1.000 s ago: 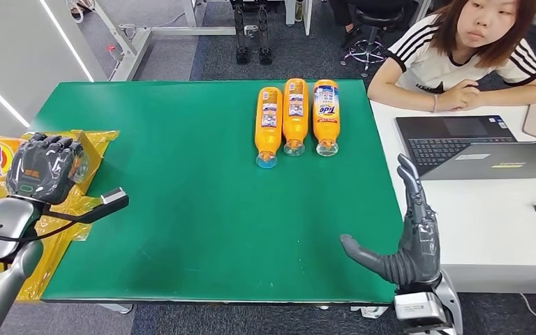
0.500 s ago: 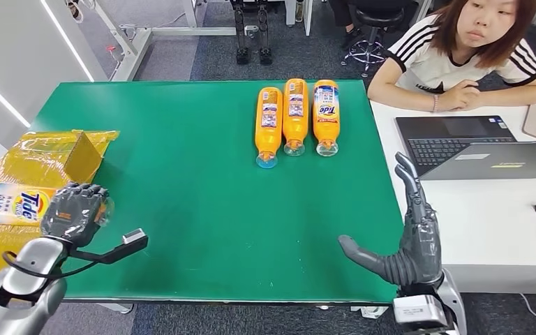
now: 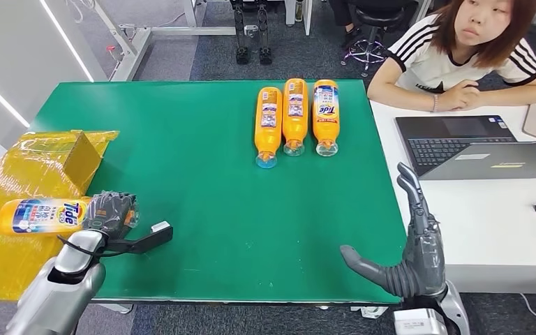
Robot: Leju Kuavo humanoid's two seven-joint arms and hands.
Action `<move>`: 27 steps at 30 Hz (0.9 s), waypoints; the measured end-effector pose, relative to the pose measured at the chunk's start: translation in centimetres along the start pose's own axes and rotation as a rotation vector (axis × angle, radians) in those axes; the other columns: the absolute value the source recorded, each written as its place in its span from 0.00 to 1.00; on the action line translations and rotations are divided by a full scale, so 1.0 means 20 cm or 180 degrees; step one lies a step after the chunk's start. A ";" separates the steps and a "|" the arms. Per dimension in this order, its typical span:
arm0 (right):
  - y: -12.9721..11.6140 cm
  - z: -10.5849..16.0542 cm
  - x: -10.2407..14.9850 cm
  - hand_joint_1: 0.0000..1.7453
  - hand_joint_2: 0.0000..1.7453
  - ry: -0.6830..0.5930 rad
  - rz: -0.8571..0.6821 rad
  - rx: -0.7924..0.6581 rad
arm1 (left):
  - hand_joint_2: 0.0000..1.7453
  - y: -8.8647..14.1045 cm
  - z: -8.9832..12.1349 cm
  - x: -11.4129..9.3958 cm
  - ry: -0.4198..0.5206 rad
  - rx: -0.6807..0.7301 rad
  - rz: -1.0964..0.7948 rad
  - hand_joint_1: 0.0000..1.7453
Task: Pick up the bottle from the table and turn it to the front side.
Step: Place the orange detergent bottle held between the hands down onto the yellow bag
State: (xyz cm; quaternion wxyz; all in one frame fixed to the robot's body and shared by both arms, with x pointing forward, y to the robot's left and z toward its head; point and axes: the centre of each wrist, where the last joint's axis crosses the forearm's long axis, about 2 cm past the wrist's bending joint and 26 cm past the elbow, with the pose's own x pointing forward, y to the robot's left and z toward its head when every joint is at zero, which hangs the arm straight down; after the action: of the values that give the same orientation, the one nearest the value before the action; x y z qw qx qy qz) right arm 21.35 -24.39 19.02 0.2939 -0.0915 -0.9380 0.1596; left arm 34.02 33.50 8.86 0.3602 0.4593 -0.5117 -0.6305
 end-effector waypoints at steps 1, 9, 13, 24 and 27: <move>0.00 0.00 0.00 0.00 1.00 0.0004 -0.0004 0.0004 | 1.00 -0.01 -0.01 0.00 0.0045 -0.0045 -0.0020 1.00; 0.01 0.02 0.01 0.00 1.00 0.0035 -0.0023 0.0045 | 1.00 -0.12 -0.02 -0.06 0.0213 -0.0269 -0.0198 1.00; 0.01 0.03 0.02 0.00 1.00 0.0040 -0.0024 0.0054 | 1.00 -0.14 -0.02 -0.08 0.0217 -0.0276 -0.0275 0.24; 0.02 0.01 0.03 0.00 1.00 0.0046 -0.0036 0.0076 | 1.00 -0.12 -0.04 -0.07 0.0188 -0.0115 -0.0387 0.00; 0.02 0.02 0.03 0.00 1.00 0.0055 -0.0027 0.0077 | 1.00 -0.12 -0.04 -0.07 0.0173 -0.0096 -0.0379 0.00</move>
State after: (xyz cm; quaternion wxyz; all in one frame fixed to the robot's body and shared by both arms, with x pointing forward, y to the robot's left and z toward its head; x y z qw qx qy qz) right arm 20.65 -23.94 18.93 0.3038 -0.0854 -0.9338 0.1688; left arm 35.36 35.05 6.85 0.3426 0.5004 -0.4639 -0.6457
